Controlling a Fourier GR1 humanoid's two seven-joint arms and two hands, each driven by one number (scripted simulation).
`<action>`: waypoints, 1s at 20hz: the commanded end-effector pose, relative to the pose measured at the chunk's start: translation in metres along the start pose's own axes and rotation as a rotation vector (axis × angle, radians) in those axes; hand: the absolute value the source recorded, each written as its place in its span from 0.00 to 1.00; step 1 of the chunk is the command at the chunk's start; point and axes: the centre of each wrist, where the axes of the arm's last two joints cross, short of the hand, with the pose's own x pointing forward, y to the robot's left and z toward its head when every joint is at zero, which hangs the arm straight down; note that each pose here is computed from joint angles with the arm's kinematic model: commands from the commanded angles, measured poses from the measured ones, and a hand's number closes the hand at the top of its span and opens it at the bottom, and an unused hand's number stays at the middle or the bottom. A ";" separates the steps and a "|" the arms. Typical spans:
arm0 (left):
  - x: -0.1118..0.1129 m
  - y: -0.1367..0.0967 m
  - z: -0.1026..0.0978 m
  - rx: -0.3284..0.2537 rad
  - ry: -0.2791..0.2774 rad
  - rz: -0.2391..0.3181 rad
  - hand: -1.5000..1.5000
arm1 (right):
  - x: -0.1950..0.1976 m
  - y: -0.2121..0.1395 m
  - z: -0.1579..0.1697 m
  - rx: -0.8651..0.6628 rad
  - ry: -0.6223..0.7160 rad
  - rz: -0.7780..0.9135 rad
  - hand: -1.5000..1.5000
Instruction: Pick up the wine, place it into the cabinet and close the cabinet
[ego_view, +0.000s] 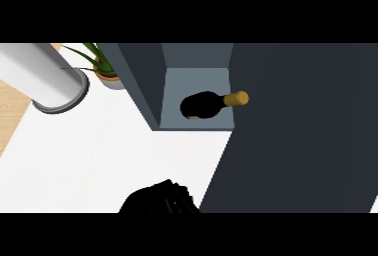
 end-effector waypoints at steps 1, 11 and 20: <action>0.032 0.023 0.034 -0.040 0.015 0.017 1.00 | 0.006 0.012 0.016 0.166 -0.036 0.059 1.00; 0.070 0.086 0.044 -0.019 -0.032 0.004 1.00 | 0.002 0.060 0.012 0.420 0.022 -0.159 1.00; 0.111 0.161 0.054 -0.009 -0.067 -0.040 1.00 | 0.007 0.138 -0.026 0.490 0.017 -0.049 1.00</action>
